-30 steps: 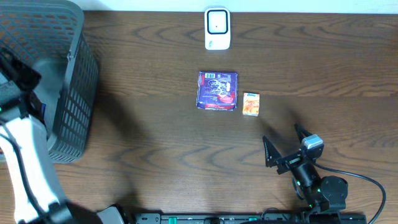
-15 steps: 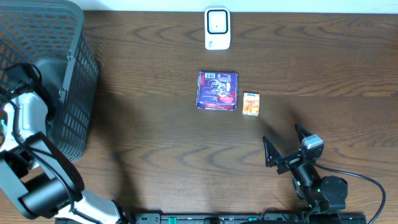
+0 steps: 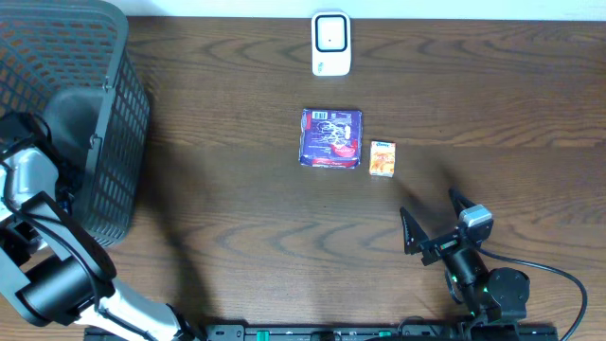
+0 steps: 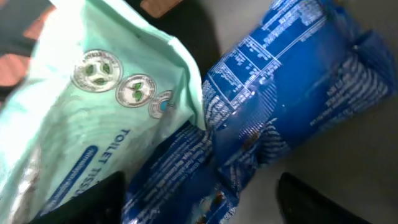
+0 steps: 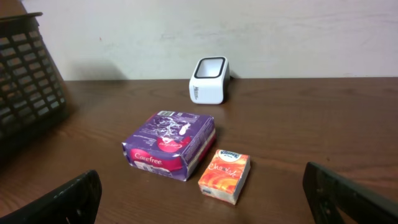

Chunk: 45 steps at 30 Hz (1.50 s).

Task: Scan the item barcode
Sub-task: 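Move the left gripper back into the basket toward the blue wrapper, then lift the blue wrapper out and drop it left of the purple box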

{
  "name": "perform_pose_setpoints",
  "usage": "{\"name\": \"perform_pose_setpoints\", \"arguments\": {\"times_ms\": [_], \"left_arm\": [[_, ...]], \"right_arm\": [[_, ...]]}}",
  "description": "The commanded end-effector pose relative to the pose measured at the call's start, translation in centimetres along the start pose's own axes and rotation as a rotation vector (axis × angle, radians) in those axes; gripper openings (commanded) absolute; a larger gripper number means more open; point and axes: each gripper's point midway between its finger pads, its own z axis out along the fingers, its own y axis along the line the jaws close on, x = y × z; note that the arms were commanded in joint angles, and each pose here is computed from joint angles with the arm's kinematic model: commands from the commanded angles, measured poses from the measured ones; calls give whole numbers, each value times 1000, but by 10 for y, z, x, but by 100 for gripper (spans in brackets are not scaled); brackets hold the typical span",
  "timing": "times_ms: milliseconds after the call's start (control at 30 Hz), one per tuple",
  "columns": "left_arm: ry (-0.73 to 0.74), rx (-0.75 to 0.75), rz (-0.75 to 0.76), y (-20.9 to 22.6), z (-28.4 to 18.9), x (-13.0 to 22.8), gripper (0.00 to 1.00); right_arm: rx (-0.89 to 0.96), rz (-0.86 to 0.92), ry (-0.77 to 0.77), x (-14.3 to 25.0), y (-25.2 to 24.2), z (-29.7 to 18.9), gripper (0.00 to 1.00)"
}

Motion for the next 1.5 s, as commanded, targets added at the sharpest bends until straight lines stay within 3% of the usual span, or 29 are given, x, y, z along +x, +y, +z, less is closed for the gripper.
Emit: {"name": "perform_pose_setpoints", "arguments": {"times_ms": [0,167,233,267,333,367,500,567,667,833,1000,1067,1100,1200,1333,1467], "left_arm": [[50,119,8,-17,6,8,66],[121,144,24,-23,22,33,62],[151,136,31,-24,29,41,46],[164,133,34,-24,32,44,30],[162,133,34,-24,31,43,11],[157,135,32,-24,29,42,7],[119,329,9,-51,-1,24,8],[54,526,-1,-76,-42,3,7],[-73,692,-97,-88,-95,-31,7],[-373,879,-189,-73,-210,-76,7],[-550,1039,-289,-53,-303,-86,7],[-582,1165,-282,-55,-345,-78,7],[-599,1293,-235,-65,-384,-65,7],[-631,1490,-83,-93,-449,-30,7],[-610,1674,147,-138,-507,35,7],[-593,1750,357,-171,-530,93,7]], "right_arm": [[-10,14,4,1,2,0,99],[-10,13,4,1,2,0,99],[-10,14,4,1,2,0,99],[-10,14,4,1,2,0,99],[-10,14,4,1,2,0,99],[-10,14,4,1,2,0,99],[-10,14,4,1,2,0,99],[-10,14,4,1,2,0,99],[-10,14,4,1,2,0,99],[-10,13,4,1,2,0,99],[-10,14,4,1,2,0,99],[-10,14,4,1,2,0,99],[-10,14,4,1,2,0,99],[-10,14,4,1,2,0,99],[-10,14,4,1,2,0,99],[-10,14,4,1,2,0,99]]}}
